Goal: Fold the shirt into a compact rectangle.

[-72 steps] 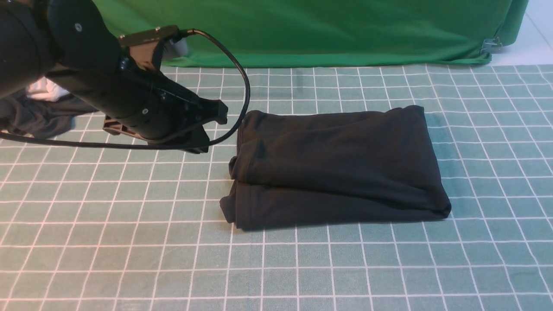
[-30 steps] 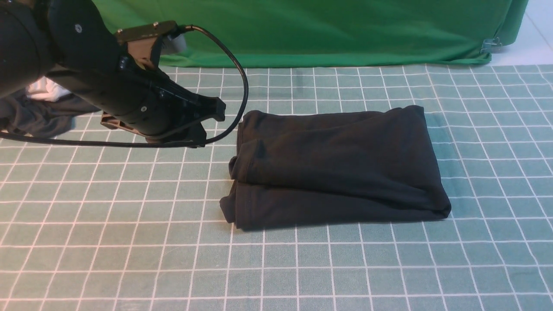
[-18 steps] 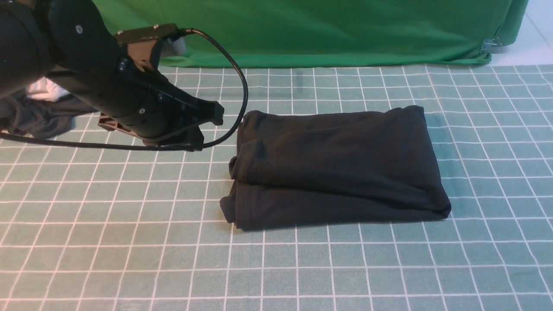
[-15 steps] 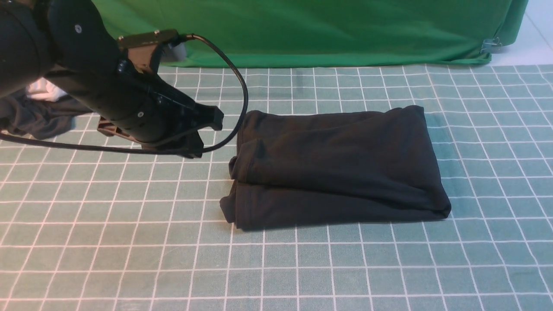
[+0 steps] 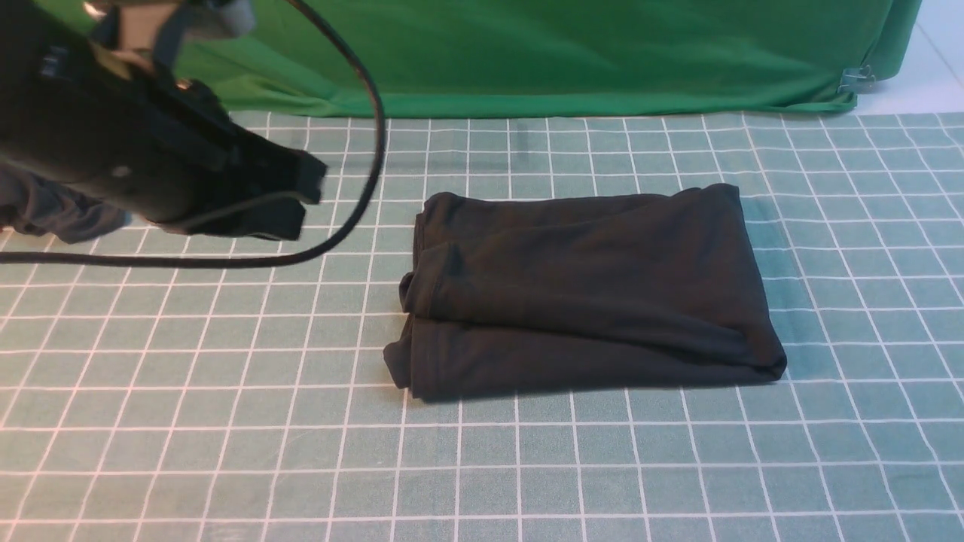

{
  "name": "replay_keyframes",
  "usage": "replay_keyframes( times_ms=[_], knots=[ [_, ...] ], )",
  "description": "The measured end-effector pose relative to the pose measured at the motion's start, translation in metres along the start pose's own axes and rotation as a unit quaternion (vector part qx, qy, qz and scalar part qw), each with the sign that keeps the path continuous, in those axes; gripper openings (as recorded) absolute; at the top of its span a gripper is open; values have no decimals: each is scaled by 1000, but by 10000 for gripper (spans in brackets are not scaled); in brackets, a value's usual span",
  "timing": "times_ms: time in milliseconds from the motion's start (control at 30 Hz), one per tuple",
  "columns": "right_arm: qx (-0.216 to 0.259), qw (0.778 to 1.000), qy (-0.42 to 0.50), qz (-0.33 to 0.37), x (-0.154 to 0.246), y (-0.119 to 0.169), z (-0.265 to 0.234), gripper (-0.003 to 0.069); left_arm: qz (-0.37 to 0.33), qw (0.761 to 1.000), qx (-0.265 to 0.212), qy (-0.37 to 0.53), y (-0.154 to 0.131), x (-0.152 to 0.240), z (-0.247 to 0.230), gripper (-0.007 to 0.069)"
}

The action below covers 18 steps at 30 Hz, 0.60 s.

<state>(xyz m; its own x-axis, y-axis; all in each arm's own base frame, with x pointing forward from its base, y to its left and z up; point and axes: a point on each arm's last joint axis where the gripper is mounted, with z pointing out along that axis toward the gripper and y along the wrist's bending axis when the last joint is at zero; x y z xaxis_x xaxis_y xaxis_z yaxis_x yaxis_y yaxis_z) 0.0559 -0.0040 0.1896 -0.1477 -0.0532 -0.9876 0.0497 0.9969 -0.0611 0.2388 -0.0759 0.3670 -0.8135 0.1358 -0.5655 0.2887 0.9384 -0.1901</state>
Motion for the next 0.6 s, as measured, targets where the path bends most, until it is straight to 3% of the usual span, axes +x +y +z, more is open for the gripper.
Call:
replay_keyframes(
  times_ms=[300,433,600],
  knots=[
    [0,1000,0,0,0,0,0,216,31,995,-1,-99,-14,37,-89,12],
    [0,1000,0,-4,0,0,0,218,43,985,3,-167,-19,78,-128,12],
    [0,1000,10,-28,2,0,0,223,45,972,3,-232,-15,130,-132,13]
  ],
)
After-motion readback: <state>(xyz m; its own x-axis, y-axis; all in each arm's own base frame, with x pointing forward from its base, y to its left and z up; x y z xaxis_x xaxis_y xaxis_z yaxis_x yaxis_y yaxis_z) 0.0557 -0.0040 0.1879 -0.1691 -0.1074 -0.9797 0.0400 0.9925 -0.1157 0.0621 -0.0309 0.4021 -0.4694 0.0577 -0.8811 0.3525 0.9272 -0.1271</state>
